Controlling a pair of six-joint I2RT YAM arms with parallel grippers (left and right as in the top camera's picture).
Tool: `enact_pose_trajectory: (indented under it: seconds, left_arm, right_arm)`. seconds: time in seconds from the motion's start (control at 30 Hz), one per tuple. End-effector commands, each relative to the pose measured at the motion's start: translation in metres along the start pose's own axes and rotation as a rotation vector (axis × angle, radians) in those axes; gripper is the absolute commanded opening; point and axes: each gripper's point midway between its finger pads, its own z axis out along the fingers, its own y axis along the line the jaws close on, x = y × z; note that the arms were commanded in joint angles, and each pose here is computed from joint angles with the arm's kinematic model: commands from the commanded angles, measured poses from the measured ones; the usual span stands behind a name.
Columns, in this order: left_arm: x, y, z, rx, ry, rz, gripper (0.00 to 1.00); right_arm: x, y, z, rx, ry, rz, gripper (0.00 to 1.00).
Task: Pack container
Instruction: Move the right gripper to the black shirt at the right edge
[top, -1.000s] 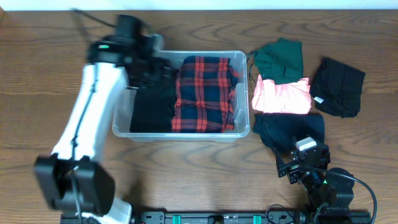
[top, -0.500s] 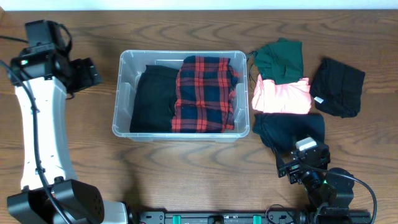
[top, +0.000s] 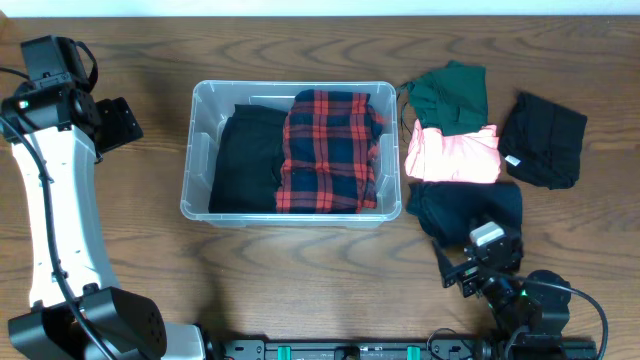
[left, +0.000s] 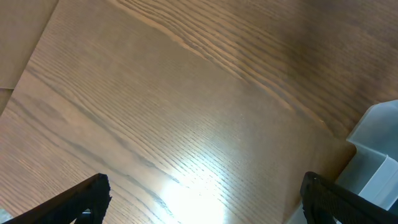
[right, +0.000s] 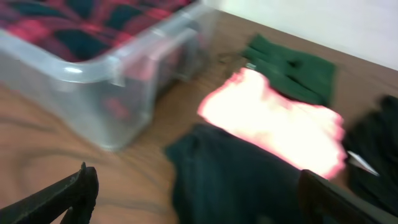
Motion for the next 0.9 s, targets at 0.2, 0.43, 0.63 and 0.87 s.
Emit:
enact_pose_trajectory:
  seconds: [0.2,0.43,0.63,0.87]
  left_arm:
    - [-0.004,0.006,-0.007,-0.018,-0.024,-0.007,0.98]
    - [-0.004,0.006,-0.007,-0.018,-0.024,-0.007,0.98]
    - [-0.004,0.006,-0.007,-0.018,-0.024,-0.007,0.98]
    - [-0.004,0.006,-0.007,-0.018,-0.024,-0.007,0.98]
  right_arm:
    - [-0.042,0.012,-0.005,-0.102,-0.173,0.143,0.99]
    - [-0.070,-0.042,-0.018,0.169,-0.268,0.423,0.99]
    - [-0.092,-0.065,-0.023,0.260,-0.204,0.507,0.99]
    - [-0.131,-0.107,-0.008,0.377,0.086,0.359,0.99]
